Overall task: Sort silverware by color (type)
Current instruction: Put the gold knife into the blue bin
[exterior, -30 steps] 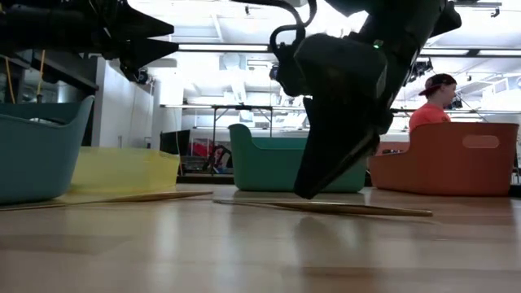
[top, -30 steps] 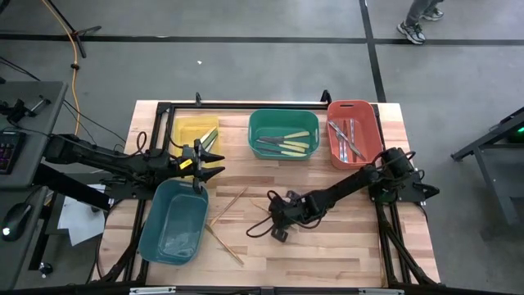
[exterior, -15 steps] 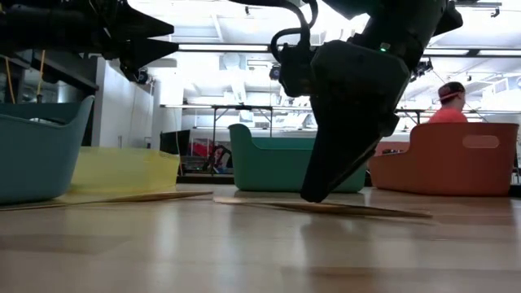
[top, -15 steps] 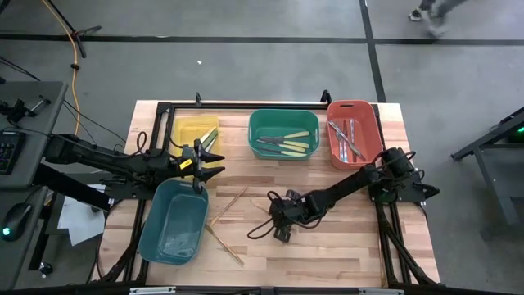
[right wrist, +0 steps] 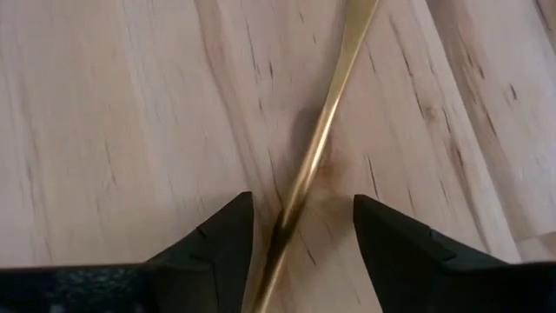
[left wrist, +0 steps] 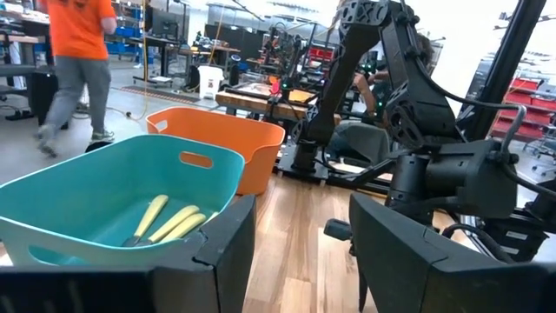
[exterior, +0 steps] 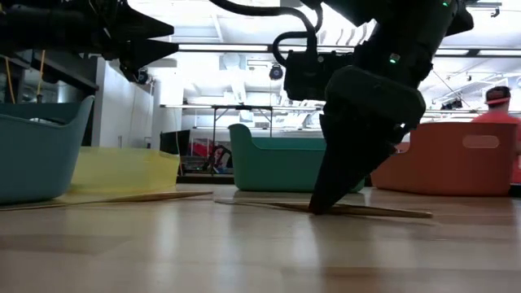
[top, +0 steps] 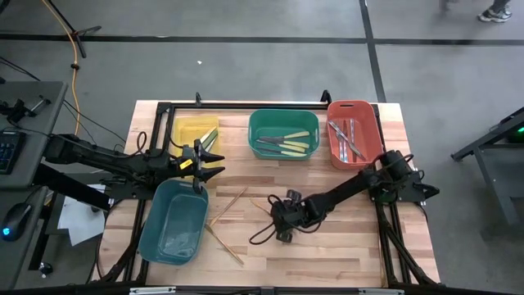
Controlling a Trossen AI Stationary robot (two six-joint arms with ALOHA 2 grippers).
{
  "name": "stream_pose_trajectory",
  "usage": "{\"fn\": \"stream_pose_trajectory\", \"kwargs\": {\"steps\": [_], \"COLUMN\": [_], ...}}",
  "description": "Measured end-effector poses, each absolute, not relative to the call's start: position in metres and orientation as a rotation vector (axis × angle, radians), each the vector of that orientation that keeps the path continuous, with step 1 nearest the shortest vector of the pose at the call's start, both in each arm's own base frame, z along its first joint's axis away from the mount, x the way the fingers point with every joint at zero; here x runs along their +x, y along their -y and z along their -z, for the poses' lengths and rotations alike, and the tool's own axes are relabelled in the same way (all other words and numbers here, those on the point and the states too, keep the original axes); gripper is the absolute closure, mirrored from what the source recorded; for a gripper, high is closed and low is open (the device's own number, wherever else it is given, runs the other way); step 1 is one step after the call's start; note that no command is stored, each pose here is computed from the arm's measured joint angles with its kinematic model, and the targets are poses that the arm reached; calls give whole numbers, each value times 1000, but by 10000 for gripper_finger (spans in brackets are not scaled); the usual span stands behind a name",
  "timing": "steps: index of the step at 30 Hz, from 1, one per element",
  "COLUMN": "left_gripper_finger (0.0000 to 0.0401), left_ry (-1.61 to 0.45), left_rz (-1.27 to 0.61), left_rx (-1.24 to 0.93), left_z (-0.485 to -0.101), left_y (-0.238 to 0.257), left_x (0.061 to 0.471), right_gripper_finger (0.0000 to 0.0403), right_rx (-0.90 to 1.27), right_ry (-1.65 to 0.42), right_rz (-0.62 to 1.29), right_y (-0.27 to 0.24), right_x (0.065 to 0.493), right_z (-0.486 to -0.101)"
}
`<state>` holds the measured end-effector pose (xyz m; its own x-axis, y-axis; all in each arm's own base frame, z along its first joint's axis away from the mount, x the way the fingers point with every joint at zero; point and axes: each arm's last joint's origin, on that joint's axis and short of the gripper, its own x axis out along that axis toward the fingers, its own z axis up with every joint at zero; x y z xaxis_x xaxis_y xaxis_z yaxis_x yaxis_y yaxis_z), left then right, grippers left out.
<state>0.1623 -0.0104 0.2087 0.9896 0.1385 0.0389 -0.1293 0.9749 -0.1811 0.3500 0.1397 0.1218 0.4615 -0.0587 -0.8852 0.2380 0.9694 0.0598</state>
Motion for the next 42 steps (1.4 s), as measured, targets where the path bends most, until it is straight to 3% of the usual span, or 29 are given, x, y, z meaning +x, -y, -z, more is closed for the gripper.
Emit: {"fn": "stream_pose_trajectory", "kwargs": {"steps": [5, 10, 12, 24, 36, 42], "left_gripper_finger": [224, 224, 224, 224, 224, 224], "left_ry": [49, 49, 49, 47, 47, 47], "left_rz": [-135, -135, -135, -135, -135, -135], "left_rx": [-179, -179, -179, -178, -178, -179], "left_z": [-208, -208, -208, -208, -208, -208], "left_y": [10, 10, 10, 10, 10, 10], "left_x": [162, 162, 162, 162, 162, 162], "right_gripper_finger": [253, 368, 389, 400, 400, 402], "right_rx": [195, 248, 253, 202, 112, 124], "right_ry": [-1082, -1104, -1108, -1139, -1223, -1169], "right_rz": [224, 266, 269, 303, 337, 279], "right_y": [-145, -145, -144, -141, -152, -153], "right_x": [347, 344, 344, 324, 306, 311], "right_z": [-118, -116, -116, -147, -145, -153]}}
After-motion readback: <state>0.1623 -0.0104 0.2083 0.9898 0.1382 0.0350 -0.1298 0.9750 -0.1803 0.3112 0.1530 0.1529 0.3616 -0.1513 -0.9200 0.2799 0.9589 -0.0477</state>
